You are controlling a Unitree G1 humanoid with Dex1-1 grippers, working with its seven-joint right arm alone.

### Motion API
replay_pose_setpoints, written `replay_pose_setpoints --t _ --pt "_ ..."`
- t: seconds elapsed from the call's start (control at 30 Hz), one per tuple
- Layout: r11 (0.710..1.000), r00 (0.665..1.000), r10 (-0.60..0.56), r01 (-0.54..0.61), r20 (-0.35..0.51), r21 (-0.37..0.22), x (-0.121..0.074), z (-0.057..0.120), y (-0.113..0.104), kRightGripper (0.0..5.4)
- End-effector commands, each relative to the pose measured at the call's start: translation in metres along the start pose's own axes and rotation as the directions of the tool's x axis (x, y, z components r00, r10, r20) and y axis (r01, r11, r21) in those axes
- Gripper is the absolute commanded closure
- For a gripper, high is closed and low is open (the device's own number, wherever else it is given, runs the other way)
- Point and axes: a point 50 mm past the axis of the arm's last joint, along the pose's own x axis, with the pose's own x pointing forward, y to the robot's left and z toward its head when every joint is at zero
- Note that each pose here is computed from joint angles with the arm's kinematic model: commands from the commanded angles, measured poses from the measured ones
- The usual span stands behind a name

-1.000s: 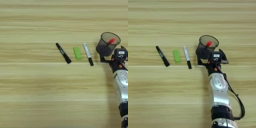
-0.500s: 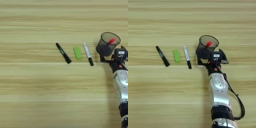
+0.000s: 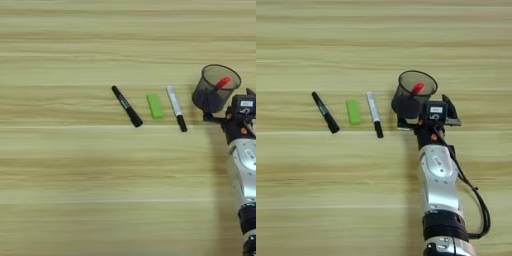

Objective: Move the objects on the table

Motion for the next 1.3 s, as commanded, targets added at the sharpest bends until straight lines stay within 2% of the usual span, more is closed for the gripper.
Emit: replay_pose_setpoints --t 0.03,0.9,1.3 --pt "1.0 0.987 0.004 -0.003 0.158 -0.007 0.014 0.033 -0.002 0.04" --pt "0.999 0.969 0.051 -0.053 0.243 0.001 0.013 0.043 0.005 0.04" --pt "0.998 0.972 0.065 -0.066 0.227 -0.004 0.023 0.039 0.01 0.04"
